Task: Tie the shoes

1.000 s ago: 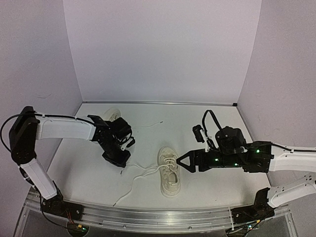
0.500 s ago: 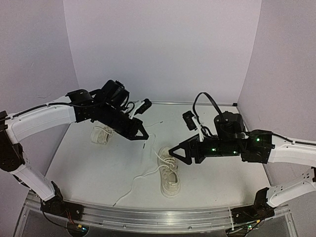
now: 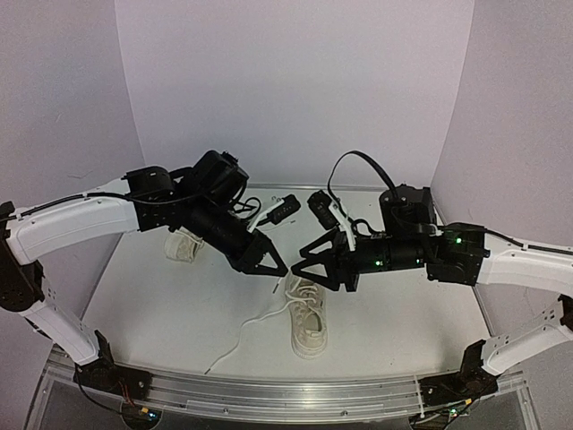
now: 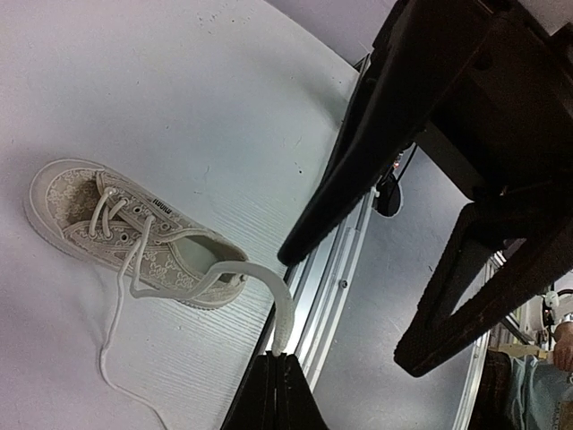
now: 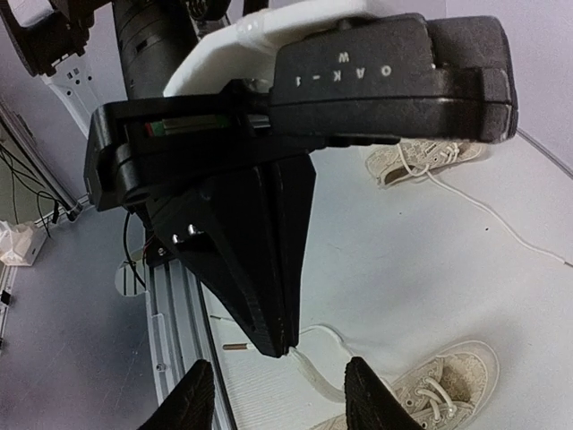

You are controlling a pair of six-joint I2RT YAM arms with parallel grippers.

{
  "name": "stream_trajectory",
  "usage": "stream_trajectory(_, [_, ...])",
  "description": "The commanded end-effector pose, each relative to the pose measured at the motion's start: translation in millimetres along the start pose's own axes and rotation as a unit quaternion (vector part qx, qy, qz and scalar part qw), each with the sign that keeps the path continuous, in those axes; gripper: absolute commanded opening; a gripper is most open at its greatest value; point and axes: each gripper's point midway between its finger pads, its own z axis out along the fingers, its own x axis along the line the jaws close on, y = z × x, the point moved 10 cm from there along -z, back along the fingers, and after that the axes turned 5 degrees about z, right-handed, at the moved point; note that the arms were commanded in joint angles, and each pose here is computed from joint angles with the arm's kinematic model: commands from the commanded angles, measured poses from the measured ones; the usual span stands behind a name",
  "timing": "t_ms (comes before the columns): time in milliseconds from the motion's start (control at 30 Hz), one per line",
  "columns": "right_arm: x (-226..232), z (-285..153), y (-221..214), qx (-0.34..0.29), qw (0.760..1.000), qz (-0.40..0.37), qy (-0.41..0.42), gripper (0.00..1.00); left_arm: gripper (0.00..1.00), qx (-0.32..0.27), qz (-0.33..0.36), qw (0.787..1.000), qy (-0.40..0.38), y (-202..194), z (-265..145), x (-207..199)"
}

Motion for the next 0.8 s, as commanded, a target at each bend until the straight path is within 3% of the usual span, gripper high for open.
stream_trajectory(0, [7, -4, 17, -0.028, 0.998, -0.050, 0.025, 0.42, 0.00, -0.031, 0.033, 0.999, -0.026, 13, -18, -16])
stream_trajectory(300, [2, 8, 11, -0.012, 0.998, -0.052, 0.017, 0.38, 0.00, -0.037, 0.039, 0.998, -0.035, 14, -21, -18])
stream_trajectory(467, [3, 9, 10, -0.010, 0.998, -0.058, 0.020, 0.30, 0.00, -0.041, 0.042, 0.998, -0.038, 14, -24, -20])
stream_trajectory(767, [1, 9, 3, -0.003, 0.998, -0.065, 0.015, 0.28, 0.00, -0.041, 0.044, 0.997, -0.042, 14, -25, -21])
